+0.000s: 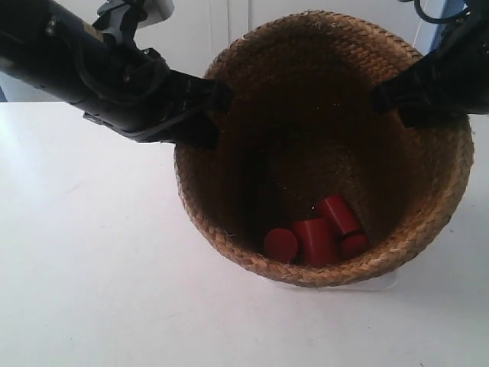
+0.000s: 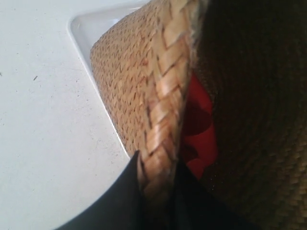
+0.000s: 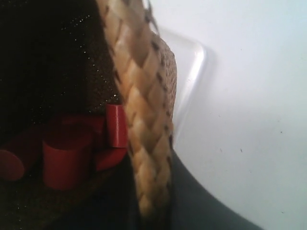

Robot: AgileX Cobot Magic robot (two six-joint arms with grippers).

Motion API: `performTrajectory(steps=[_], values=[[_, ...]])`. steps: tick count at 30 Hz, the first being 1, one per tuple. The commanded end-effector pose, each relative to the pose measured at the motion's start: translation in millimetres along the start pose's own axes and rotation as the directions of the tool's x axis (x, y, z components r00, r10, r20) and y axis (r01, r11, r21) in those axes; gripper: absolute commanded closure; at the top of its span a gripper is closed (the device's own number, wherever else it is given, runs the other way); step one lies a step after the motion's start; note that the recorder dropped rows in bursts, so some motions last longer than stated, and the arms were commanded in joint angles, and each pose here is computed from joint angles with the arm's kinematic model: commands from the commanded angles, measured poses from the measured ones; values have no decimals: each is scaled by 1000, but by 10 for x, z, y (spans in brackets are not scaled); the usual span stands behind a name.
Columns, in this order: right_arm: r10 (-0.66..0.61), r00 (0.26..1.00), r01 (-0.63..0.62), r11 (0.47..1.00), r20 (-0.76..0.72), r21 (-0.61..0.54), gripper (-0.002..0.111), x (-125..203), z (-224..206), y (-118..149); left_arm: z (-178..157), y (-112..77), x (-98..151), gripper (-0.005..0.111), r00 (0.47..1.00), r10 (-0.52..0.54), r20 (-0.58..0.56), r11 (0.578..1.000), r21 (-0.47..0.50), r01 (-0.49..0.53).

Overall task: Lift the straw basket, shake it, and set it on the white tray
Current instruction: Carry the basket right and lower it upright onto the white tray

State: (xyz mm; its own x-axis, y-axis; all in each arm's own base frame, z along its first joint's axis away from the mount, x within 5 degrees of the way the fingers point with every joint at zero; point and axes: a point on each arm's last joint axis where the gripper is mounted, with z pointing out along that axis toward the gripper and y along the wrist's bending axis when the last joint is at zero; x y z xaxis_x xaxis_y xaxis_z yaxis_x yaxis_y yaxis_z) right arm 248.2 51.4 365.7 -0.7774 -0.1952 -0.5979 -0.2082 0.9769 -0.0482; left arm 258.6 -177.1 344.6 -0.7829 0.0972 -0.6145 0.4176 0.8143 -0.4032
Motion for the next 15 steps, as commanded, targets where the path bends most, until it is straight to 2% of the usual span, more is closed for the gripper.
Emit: performTrajectory(steps=[1,4,7,11,15], values=[[23,999,-21,999,-42,46,108,-12,68,-53,133,-44,-173,107,998,-39,56,999,24,38],[65,993,-61,997,-101,48,108,4,188,-110,285,-43,-283,107,998,-51,37,998,23,50],[98,991,-94,995,-95,46,108,4,186,-153,362,-57,-373,107,998,-52,30,998,26,51],[109,990,-105,994,-93,40,108,3,186,-158,266,-126,-535,107,997,-15,72,1000,25,13],[119,989,-120,993,-90,-2,108,-9,202,-119,315,-114,-494,107,1000,-28,-1,999,15,28]])
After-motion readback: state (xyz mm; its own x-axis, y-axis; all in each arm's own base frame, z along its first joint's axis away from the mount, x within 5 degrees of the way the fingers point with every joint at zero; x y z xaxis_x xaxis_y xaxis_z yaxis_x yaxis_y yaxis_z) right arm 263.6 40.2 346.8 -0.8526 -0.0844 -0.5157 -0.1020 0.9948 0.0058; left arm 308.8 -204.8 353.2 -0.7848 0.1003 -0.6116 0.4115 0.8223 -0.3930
